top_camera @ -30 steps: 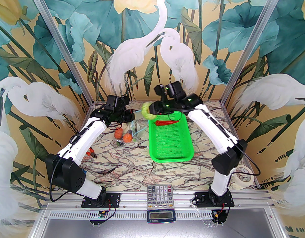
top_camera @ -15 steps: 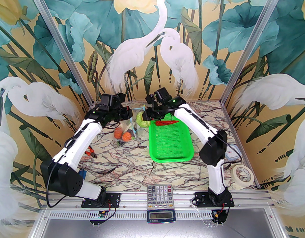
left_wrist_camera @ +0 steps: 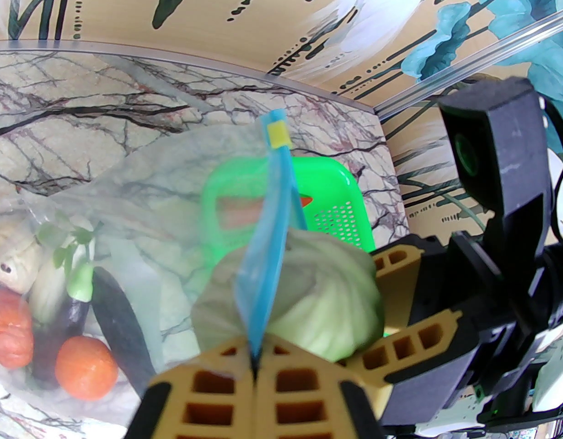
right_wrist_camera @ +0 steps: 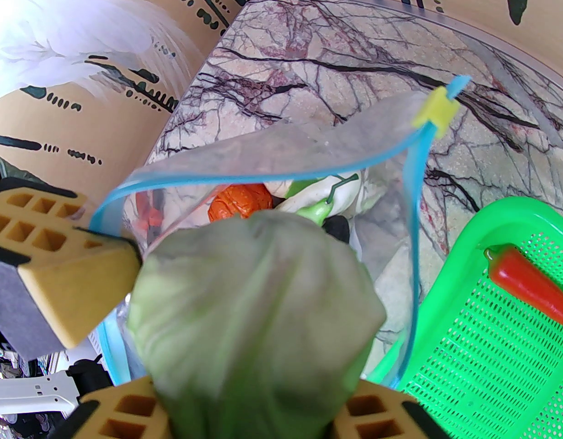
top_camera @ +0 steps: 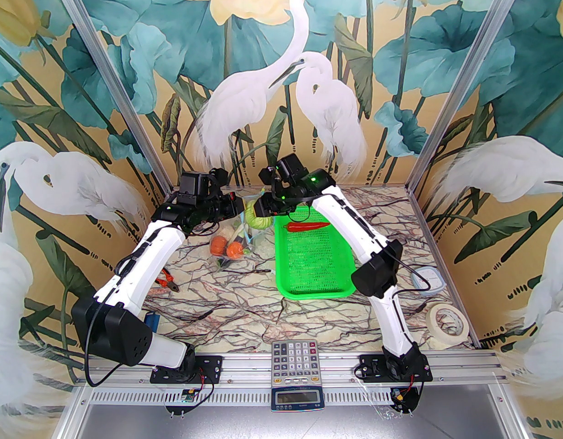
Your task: Place the food in the zip-top bag and seal the zipper
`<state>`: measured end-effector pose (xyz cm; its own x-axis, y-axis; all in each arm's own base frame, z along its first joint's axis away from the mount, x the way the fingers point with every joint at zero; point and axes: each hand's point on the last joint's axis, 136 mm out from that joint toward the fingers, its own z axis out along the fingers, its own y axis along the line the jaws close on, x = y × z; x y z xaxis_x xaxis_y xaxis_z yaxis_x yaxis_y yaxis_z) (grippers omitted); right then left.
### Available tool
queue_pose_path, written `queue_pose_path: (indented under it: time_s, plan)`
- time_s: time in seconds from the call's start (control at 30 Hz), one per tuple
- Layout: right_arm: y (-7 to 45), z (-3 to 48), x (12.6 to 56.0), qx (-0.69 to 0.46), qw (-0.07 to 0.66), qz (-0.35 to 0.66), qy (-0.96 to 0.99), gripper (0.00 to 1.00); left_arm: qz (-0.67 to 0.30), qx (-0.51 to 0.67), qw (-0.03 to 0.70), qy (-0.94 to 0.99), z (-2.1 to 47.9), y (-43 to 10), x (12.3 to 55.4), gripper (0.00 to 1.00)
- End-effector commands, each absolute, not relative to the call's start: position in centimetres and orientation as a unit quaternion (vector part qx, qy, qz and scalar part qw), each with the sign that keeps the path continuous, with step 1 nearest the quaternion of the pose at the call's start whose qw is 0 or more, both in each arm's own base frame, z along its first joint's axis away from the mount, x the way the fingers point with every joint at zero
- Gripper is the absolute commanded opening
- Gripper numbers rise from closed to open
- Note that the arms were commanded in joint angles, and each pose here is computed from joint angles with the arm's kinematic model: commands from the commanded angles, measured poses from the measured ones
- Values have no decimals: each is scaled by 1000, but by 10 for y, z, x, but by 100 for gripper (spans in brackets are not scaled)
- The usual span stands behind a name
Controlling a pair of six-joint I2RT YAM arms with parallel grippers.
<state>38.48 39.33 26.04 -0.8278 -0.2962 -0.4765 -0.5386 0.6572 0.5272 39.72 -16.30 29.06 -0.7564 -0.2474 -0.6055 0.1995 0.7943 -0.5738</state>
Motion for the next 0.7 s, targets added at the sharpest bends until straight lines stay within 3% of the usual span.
queue_pose_path:
  time_s: [0.0, 0.27, 0.67]
  plan:
    - [403, 249, 379, -249, 159, 346, 891, 50, -345, -2, 350, 871, 301, -172, 398, 0]
    - [404, 255, 373, -259, 166, 341, 888, 76, -353, 1, 350, 868, 306, -174, 397, 0]
    - [360, 327, 373, -234, 249, 362, 867, 86, -349, 1, 356, 867, 309, -171, 392, 0]
